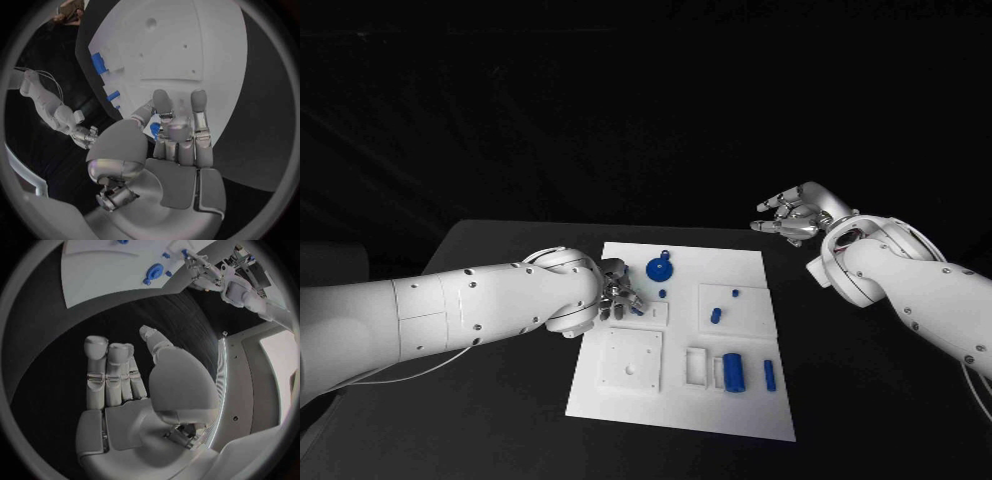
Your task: Assemble the parts on the task board
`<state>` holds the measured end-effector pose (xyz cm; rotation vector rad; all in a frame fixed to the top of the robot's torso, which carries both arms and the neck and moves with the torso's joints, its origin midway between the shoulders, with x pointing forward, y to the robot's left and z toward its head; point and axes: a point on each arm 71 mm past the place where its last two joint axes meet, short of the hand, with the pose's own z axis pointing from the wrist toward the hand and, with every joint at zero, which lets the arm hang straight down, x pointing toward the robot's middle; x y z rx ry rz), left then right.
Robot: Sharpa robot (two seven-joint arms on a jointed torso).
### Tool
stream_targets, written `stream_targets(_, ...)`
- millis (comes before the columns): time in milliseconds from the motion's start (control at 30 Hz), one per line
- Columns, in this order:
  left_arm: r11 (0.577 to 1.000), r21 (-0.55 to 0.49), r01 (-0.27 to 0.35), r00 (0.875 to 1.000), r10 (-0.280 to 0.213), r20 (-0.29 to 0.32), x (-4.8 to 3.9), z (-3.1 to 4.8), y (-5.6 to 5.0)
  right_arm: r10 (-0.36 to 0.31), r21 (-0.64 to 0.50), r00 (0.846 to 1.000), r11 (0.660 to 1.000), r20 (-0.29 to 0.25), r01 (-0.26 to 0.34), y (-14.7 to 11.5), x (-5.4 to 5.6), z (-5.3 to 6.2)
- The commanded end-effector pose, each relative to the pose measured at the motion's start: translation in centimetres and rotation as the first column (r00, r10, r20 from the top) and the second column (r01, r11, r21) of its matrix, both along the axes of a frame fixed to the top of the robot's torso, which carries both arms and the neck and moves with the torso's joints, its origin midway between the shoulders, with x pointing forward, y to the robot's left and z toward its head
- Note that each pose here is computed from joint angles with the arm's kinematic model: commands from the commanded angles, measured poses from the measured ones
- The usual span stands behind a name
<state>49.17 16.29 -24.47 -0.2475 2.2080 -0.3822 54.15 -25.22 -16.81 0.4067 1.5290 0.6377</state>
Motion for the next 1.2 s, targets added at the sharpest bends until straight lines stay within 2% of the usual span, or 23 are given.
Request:
stream_targets(33,0.998,-0.058,-0.040,0.998,0.043,0.052,0.05,0.37,-0.03,0.012,-0.001,1.000,1.000,-0.004,-0.012,0.05,-0.02,-0.04)
stream_targets(233,0.991,-0.108,-0.078,0.995,0.085,0.055,-0.17,0.53,0.35,0.006,-0.001,1.000,1.000,-0.004,-0.006,-0.14,0.00,-0.06)
stream_targets(367,0.990,-0.115,-0.087,0.995,0.093,0.047,-0.20,0.50,0.53,0.005,-0.001,1.000,1.000,-0.005,-0.005,-0.19,0.01,-0.08)
stream_targets(800,0.995,-0.078,-0.067,0.998,0.066,-0.014,-0.28,0.05,0.15,0.008,-0.002,1.000,1.000,-0.014,-0.008,-0.09,0.07,-0.24)
stream_targets(1200,0.997,-0.054,-0.061,0.998,0.060,-0.016,-0.07,-0.04,0.02,0.010,-0.002,1.000,1.000,-0.014,-0.010,-0.06,0.06,-0.24)
